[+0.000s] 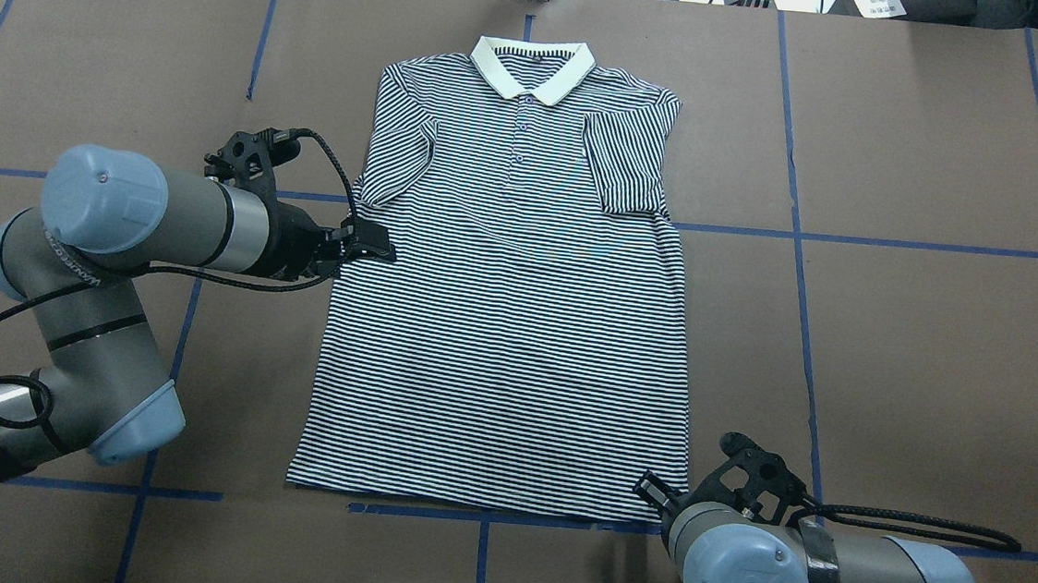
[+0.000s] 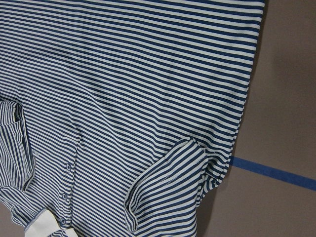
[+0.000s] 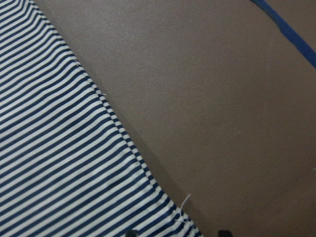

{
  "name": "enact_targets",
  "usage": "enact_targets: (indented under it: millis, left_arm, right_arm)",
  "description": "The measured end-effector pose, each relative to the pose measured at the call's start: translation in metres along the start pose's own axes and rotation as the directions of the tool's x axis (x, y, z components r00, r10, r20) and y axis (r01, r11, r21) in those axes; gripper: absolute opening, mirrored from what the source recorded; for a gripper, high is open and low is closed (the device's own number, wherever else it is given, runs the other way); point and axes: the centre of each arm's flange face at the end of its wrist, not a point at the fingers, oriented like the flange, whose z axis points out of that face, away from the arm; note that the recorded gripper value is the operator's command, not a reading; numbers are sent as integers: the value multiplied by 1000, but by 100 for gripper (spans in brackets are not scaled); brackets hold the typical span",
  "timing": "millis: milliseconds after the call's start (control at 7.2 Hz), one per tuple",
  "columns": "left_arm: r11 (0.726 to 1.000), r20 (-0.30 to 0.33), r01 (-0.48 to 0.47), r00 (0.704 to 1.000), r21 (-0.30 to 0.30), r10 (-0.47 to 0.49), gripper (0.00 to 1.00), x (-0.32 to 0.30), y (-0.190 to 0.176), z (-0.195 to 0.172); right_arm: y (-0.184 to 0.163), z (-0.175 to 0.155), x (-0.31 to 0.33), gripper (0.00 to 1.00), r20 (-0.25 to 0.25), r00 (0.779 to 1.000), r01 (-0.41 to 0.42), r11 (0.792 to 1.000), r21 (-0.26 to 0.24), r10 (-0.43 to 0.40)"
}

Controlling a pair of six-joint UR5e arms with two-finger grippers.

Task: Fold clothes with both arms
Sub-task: 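Move both grippers down to the shirt hem nearest the robot, then grasp the hem corners with both grippers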

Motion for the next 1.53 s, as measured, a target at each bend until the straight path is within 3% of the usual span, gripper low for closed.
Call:
enact_targets:
  millis: [555, 833, 972, 1527]
  left_arm:
    - [1000, 5, 3, 1000, 2, -3, 87, -2, -1, 1]
    - [999, 10, 43, 999, 14, -43, 87, -11, 5, -6]
    - [997, 33, 74, 997, 35, -75, 86, -17, 25, -6]
    - [992, 253, 77, 962, 98, -99, 80, -42, 175, 8]
  right_arm:
    - [3, -1, 1, 0, -3, 1000, 10, 1000, -8, -10]
    - [-3, -31, -7, 0, 48, 999, -5, 999, -39, 7]
    - [-7, -47, -10, 0, 75, 997, -12, 998, -56, 17]
    - [-18, -64, -14, 0, 105, 994, -28, 997, -66, 35]
